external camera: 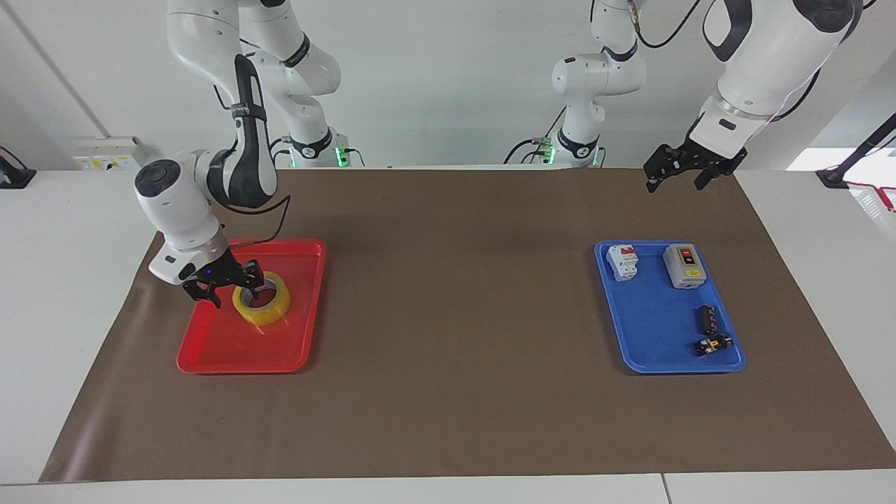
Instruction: Place and move tape with both arms
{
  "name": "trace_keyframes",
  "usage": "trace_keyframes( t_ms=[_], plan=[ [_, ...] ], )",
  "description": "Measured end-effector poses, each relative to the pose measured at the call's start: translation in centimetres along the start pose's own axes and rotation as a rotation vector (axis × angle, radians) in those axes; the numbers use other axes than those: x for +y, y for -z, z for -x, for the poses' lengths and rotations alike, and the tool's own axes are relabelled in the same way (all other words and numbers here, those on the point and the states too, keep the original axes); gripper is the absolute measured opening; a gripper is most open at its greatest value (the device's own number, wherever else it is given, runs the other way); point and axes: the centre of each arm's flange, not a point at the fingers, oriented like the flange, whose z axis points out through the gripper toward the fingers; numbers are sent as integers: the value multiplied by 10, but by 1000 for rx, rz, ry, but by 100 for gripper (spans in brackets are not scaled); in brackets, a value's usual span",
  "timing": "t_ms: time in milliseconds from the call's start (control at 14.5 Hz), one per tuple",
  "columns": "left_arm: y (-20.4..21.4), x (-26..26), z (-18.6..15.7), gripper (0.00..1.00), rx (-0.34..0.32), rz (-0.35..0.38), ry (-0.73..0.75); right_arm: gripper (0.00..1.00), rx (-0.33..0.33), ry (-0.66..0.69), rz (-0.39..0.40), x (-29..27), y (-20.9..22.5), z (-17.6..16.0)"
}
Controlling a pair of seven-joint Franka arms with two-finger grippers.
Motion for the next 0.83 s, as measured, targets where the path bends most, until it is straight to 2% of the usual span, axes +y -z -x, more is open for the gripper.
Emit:
trace_keyframes(
  t_ms=[69,207,483,828],
  plan=[
    [0,0,0,100,0,0,0,100,-13,-66,-7,-3,23,-6],
    [0,0,0,100,0,0,0,100,-39,-169,-16,-14,72,-17],
    [0,0,0,100,0,0,0,100,-96,-245,-25,-26,161,-24],
    [0,0,0,100,0,0,0,100,-134,-299,-29,-28,272,1]
  ],
)
